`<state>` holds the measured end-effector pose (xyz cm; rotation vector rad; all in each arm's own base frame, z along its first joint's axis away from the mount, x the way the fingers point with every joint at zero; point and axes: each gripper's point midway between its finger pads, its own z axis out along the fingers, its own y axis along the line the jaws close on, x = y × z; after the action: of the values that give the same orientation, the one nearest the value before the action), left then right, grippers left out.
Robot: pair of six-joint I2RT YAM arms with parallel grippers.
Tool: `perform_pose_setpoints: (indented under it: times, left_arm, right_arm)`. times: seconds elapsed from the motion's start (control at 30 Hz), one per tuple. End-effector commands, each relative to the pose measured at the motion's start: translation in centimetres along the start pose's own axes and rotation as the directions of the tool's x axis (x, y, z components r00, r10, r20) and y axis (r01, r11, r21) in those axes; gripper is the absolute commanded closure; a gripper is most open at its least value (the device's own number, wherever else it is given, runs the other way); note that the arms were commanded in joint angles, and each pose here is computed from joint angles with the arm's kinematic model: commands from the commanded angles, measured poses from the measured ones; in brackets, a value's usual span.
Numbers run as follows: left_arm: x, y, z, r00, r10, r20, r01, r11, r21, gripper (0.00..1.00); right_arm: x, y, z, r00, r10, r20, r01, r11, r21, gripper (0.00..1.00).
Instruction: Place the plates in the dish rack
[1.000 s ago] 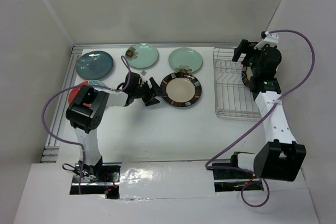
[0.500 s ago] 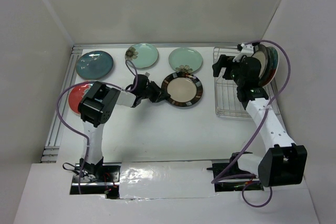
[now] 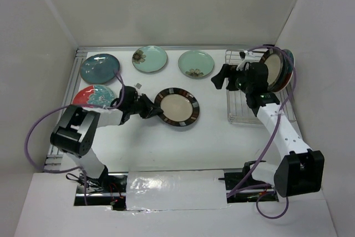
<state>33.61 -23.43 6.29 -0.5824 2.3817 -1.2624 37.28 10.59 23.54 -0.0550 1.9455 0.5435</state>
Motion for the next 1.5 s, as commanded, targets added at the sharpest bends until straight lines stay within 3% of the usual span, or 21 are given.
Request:
perform_pose_setpoints:
  times: [0.0, 0.3, 0.47, 0.63, 0.73, 0.77, 0.87, 0.9, 0.93, 0.97, 1.07, 1.1, 1.17, 1.2, 1.33, 1.47]
  left_arm:
    - [-0.9, -6.9, -4.0, 0.985, 0.171, 0.027, -0.173, 0.954, 0.246, 1.00]
    - [0.1, -12.8, -12.3, 0.930, 0.344, 0.127, -0.364, 0.821, 0.440, 1.00]
    - [0.9, -14.3, -14.1, 0.902, 0.401, 0.163, -0.425, 0.747, 0.511, 1.00]
    - [1.1, -14.3, -13.9, 0.901, 0.411, 0.140, -0.420, 0.742, 0.523, 1.00]
    - [0.8, -14.7, -13.8, 0.891, 0.428, 0.148, -0.437, 0.727, 0.529, 1.00]
    - [0.6, -15.1, -13.9, 0.881, 0.444, 0.165, -0.459, 0.713, 0.530, 1.00]
    - [0.3, -15.0, -13.3, 0.877, 0.452, 0.163, -0.468, 0.726, 0.504, 1.00]
    - [-0.1, -15.3, -13.3, 0.873, 0.455, 0.175, -0.478, 0.727, 0.493, 0.98]
    - [-0.3, -15.1, -13.2, 0.863, 0.471, 0.185, -0.498, 0.725, 0.476, 0.94]
    - [-0.5, -15.0, -13.1, 0.860, 0.475, 0.186, -0.503, 0.731, 0.462, 0.80]
    - [-1.3, -14.2, -12.9, 0.850, 0.489, 0.196, -0.526, 0.761, 0.380, 0.47]
    - [-1.8, -13.4, -12.5, 0.862, 0.472, 0.184, -0.507, 0.800, 0.321, 0.30]
    - [-2.3, -12.3, -12.3, 0.847, 0.499, 0.180, -0.530, 0.809, 0.252, 0.13]
    - [-2.8, -11.6, -12.3, 0.850, 0.495, 0.180, -0.525, 0.824, 0.214, 0.01]
    - [-4.9, -8.0, -12.5, 0.858, 0.477, 0.191, -0.489, 0.872, 0.019, 0.00]
    - [-5.5, -4.3, -12.9, 0.870, 0.466, 0.163, -0.440, 0.882, -0.170, 0.00]
  right_arm:
    - [1.9, 2.7, 0.5, 0.993, 0.051, -0.109, -0.067, 0.986, -0.150, 0.02]
    - [3.9, 8.0, 0.9, 0.974, 0.076, -0.214, -0.158, 0.905, -0.395, 0.02]
    - [4.1, 10.1, 1.4, 0.967, 0.081, -0.241, -0.190, 0.860, -0.473, 0.04]
    - [5.1, 13.0, 1.0, 0.959, 0.048, -0.278, -0.199, 0.815, -0.544, 0.09]
    - [5.7, 14.5, 1.1, 0.951, 0.023, -0.309, -0.208, 0.786, -0.582, 0.28]
    - [6.0, 14.5, 1.2, 0.947, 0.022, -0.321, -0.217, 0.781, -0.585, 0.46]
    - [6.9, 15.5, 1.1, 0.936, -0.004, -0.351, -0.226, 0.759, -0.611, 0.69]
    - [6.9, 15.5, 1.3, 0.933, -0.002, -0.359, -0.232, 0.760, -0.607, 0.81]
    - [6.5, 15.6, 1.3, 0.939, -0.012, -0.344, -0.215, 0.758, -0.615, 0.89]
    - [6.5, 15.6, 1.3, 0.937, -0.019, -0.348, -0.212, 0.761, -0.613, 0.98]
    - [5.1, 15.1, 1.6, 0.948, -0.029, -0.317, -0.175, 0.784, -0.596, 1.00]
    - [4.4, 14.3, 2.1, 0.955, -0.028, -0.297, -0.153, 0.809, -0.568, 1.00]
    - [1.9, 12.7, 2.7, 0.970, -0.054, -0.238, -0.076, 0.861, -0.503, 1.00]
    - [0.8, 12.6, 2.6, 0.976, -0.071, -0.207, -0.041, 0.872, -0.488, 1.00]
    - [-7.7, 9.0, 1.9, 0.989, -0.145, 0.016, 0.143, 0.945, -0.294, 1.00]
    - [-14.7, 4.8, -0.6, 0.940, -0.264, 0.215, 0.267, 0.964, 0.014, 1.00]
